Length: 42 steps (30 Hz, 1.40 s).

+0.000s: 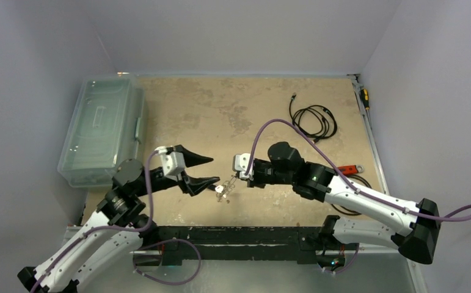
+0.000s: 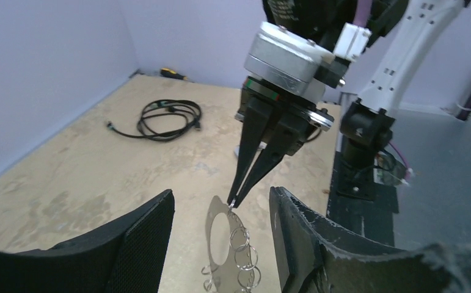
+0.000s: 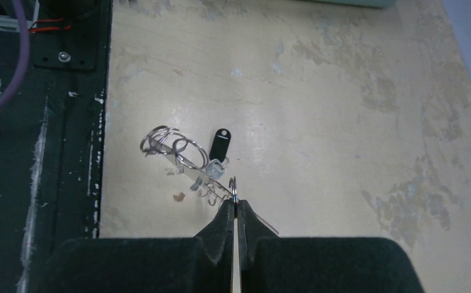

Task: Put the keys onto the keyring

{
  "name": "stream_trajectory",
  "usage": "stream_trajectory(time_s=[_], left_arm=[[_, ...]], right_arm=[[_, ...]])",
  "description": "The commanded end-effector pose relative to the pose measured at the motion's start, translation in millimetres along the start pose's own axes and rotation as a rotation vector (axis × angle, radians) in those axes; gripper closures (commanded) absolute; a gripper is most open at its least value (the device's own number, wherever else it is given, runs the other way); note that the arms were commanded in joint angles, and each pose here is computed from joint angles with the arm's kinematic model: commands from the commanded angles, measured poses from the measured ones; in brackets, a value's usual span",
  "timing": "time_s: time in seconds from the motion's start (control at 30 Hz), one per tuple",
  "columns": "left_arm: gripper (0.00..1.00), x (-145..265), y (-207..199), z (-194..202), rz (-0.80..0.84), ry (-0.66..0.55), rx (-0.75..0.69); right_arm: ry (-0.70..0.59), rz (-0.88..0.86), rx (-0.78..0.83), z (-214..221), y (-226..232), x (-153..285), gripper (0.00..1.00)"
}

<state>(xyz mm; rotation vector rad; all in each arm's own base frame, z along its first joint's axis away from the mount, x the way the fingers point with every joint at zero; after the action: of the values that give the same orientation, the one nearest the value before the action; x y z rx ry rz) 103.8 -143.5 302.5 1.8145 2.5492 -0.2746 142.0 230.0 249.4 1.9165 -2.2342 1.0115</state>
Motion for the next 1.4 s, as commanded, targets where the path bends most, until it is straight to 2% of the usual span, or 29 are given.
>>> stream_trajectory(time_s=[0.0, 0.17, 0.37, 0.87, 1.37], left_arm=[[0.44, -20.3, 1.3, 2.1, 0.119, 0.07, -0.03], [0.48, -34.9, 2.5, 7.9, 0.132, 0.184, -0.062], [0.52, -41.2, -6.6, 19.9, 0.193, 0.236, -0.086], [0.54, -46.2, -3.8, 32.3, 0.134, 0.277, -0.107], [0.67, -50.7, -1.3, 44.2, 0.126, 0.302, -0.098]], right_arm=[[0.002, 0.007, -0.116, -20.2, 0.6, 1.9, 1.0], [0.011, 0.016, -0.171, -26.4, 4.5, -0.4, 1.0], [-0.014, 0.004, -0.166, -33.0, 9.9, 1.1, 1.0], [-0.068, 0.026, -0.173, -47.2, 10.5, 15.8, 1.0], [-0.069, 0.025, -0.15, -55.5, 11.6, 21.4, 1.0]])
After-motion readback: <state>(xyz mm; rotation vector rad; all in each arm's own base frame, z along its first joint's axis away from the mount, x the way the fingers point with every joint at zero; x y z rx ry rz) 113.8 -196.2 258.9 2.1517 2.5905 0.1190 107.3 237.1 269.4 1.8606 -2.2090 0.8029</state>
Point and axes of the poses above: each gripper's point midway between its finger pads, its own x axis back along the fingers, its own y axis along the line the jaws close on, z = x × y, the point moved 9 cm from there along x, back along the fingers, and after that the axes turned 10 degrees about x, right-handed, at the moved point
